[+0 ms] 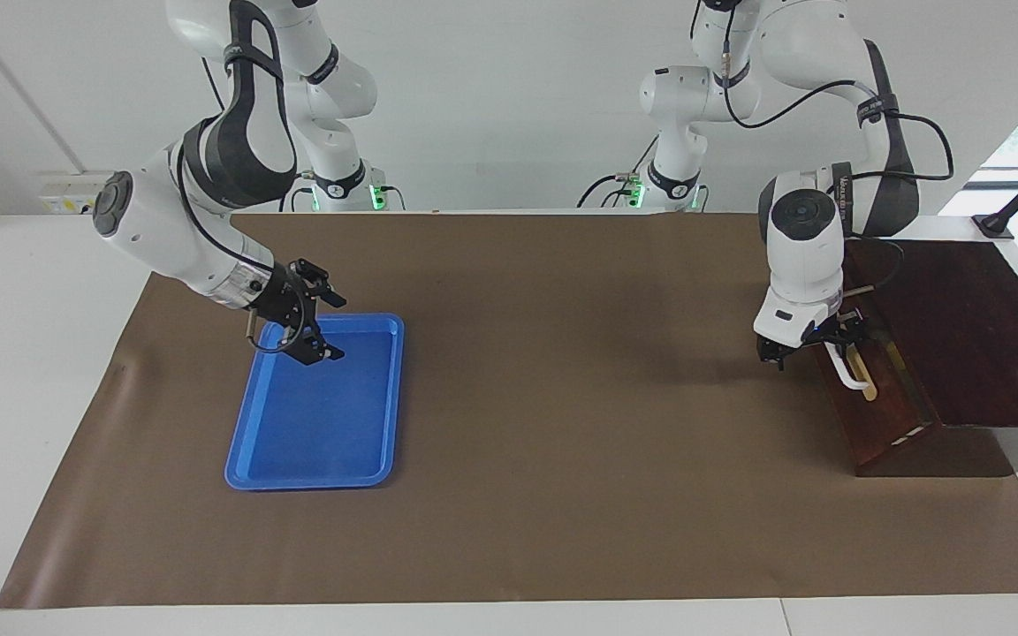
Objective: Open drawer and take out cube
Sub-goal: 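Pull the drawer open with the left gripper while the right gripper rises, then reach into the drawer and grasp the yellow cube with the left gripper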
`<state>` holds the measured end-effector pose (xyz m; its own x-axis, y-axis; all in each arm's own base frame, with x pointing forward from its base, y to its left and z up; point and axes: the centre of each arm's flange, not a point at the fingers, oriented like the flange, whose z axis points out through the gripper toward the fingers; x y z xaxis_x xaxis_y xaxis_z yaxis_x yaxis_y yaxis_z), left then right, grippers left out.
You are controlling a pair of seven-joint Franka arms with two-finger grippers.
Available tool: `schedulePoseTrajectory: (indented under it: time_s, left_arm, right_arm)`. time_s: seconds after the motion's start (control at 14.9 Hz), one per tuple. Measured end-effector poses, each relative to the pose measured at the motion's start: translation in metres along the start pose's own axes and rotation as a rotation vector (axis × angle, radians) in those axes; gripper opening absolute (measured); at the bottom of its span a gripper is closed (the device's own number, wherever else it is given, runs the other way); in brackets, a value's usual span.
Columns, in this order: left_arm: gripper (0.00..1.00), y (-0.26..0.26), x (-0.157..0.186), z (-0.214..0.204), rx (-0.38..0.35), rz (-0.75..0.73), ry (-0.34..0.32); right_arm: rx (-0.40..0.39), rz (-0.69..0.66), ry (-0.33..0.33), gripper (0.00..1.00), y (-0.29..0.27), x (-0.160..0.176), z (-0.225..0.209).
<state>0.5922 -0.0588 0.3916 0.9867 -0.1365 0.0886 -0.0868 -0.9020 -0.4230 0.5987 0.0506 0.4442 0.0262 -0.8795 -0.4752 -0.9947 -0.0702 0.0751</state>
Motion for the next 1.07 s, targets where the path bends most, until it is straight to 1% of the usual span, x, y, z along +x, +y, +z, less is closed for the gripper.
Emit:
schedulePoseTrajectory:
  time_s: [0.4,0.67,1.07]
  left_arm:
    - [1.00,0.040,-0.001,-0.018,-0.013,-0.004,0.022]
    - [1.00,0.071,0.000,-0.040,-0.094,-0.030,0.024]
    - [1.00,0.100,-0.004,-0.051,-0.130,-0.050,0.016]
  right_arm:
    - [0.017,0.015,0.010,0.98,0.000,-0.008,0.010]
    - [0.018,0.019,0.011,0.98,0.004,-0.007,0.012]
    - [0.022,0.023,0.014,0.98,0.006,-0.005,0.014]
